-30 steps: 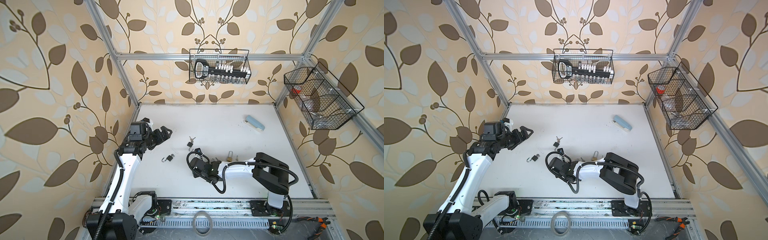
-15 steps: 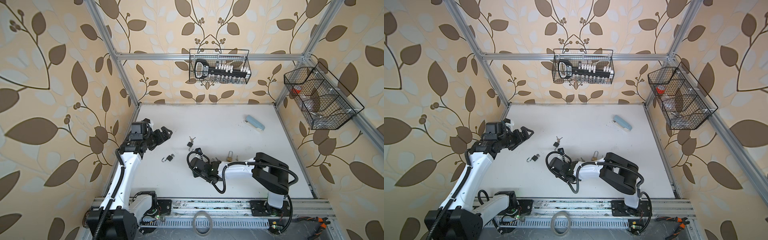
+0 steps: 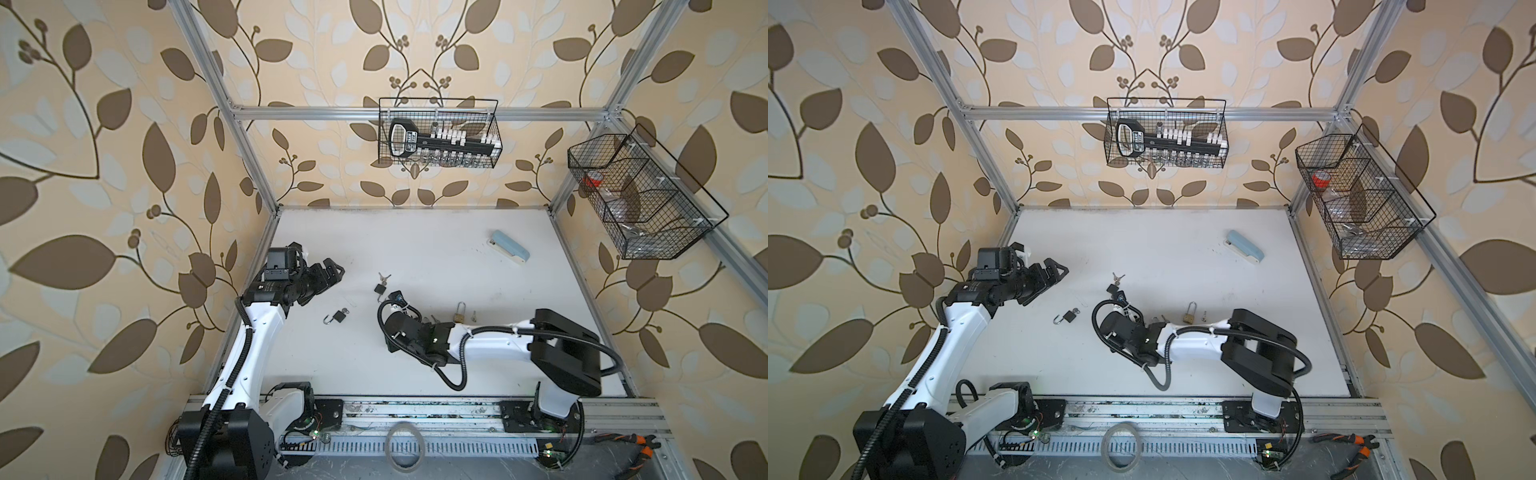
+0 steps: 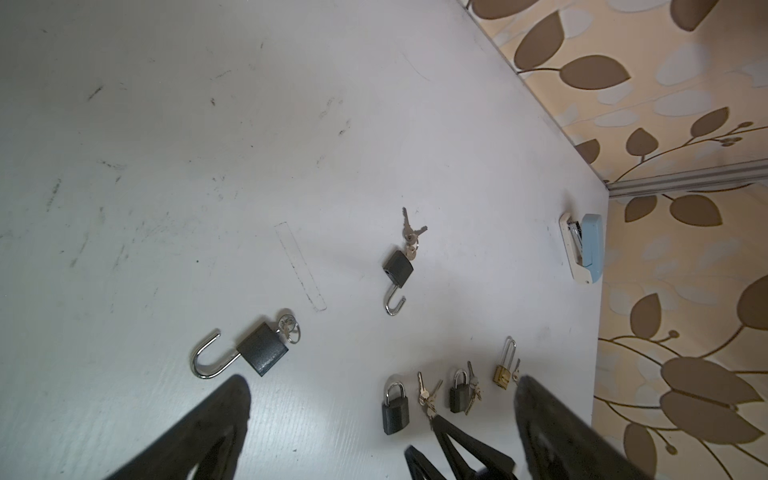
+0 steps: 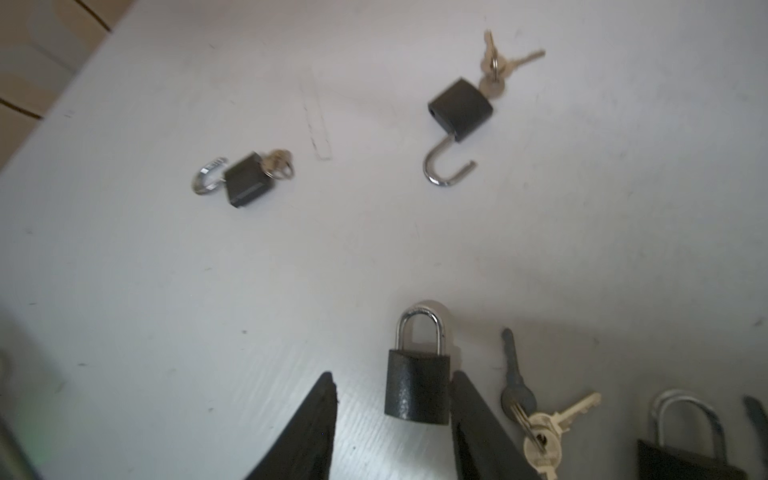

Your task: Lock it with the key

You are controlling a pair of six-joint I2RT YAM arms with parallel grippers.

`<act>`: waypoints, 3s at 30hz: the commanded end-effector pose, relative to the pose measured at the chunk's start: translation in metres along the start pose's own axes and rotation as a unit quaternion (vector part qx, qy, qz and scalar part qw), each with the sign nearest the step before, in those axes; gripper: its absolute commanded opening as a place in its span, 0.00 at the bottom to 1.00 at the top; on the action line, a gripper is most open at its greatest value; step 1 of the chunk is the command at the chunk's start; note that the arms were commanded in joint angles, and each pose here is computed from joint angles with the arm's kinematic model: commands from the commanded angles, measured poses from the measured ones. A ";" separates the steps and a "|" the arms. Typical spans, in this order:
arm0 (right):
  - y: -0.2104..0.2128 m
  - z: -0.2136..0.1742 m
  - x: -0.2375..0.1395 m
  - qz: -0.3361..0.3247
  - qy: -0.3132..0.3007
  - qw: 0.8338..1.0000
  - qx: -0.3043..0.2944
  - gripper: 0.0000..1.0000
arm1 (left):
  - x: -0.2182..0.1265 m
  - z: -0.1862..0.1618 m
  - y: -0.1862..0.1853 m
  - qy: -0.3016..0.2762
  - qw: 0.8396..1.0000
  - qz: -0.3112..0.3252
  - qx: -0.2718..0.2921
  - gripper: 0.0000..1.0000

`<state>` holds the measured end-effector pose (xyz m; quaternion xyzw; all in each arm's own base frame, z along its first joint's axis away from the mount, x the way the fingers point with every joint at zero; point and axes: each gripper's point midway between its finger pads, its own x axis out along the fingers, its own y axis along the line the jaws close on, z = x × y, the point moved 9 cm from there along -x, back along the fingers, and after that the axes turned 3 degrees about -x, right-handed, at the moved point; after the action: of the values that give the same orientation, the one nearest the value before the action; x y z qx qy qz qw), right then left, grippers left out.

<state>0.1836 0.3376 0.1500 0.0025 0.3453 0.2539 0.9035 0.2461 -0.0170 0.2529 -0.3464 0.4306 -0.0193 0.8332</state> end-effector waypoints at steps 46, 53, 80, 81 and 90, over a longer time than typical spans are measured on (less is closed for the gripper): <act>-0.177 0.017 -0.120 0.056 -0.139 0.980 0.129 0.42 | 0.202 -0.055 -0.061 0.193 0.903 0.149 0.355 0.64; -0.176 0.018 -0.117 0.060 -0.133 0.981 0.126 0.41 | 0.211 -0.056 -0.063 0.204 0.900 0.141 0.359 0.57; -0.177 0.017 -0.121 0.060 -0.143 0.980 0.122 0.40 | 0.202 -0.064 -0.068 0.203 0.902 0.141 0.355 0.25; -0.175 0.019 -0.122 0.066 -0.148 0.980 0.116 0.41 | 0.197 -0.063 -0.071 0.201 0.905 0.131 0.351 0.23; -0.165 0.055 -0.139 0.080 -0.246 0.966 -0.011 0.56 | 0.095 -0.043 -0.131 0.132 0.923 -0.029 0.361 0.00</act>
<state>0.2007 0.1350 0.2215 0.1274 0.1869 0.2913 0.9295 0.3258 -0.1690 0.1882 -0.0014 0.5473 -0.1792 0.8175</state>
